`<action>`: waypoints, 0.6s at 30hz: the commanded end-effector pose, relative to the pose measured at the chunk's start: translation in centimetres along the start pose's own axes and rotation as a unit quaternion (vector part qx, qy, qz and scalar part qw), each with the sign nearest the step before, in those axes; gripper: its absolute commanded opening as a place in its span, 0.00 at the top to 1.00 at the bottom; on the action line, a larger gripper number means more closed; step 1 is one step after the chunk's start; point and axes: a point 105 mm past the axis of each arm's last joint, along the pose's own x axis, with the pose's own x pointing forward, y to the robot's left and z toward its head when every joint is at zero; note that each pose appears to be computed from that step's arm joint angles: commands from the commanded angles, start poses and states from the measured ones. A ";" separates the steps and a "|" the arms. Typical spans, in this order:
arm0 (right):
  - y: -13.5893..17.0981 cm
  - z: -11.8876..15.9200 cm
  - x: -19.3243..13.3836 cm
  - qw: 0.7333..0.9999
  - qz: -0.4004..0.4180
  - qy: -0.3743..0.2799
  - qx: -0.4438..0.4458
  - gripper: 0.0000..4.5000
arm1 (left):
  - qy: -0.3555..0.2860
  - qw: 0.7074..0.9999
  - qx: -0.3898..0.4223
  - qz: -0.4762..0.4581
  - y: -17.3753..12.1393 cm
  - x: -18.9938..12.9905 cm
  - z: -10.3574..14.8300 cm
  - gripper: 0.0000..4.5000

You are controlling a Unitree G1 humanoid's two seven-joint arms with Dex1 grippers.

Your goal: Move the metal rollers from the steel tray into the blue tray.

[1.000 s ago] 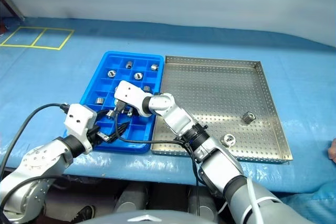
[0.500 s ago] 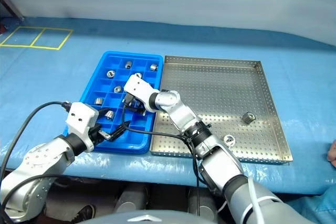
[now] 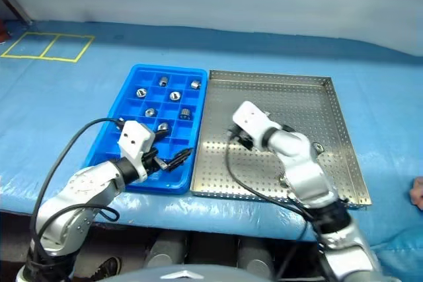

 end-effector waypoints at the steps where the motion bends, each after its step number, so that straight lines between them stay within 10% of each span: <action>1: -2.8 0.5 -2.9 0.996 -0.081 -0.005 0.029 0.18 | -0.034 0.999 0.017 -0.038 -1.2 1.4 1.7 0.00; 18: -6.1 -9.2 -3.3 0.930 -0.260 0.096 0.243 0.18 | -0.007 0.997 0.035 -0.072 -1.9 3.5 0.7 0.00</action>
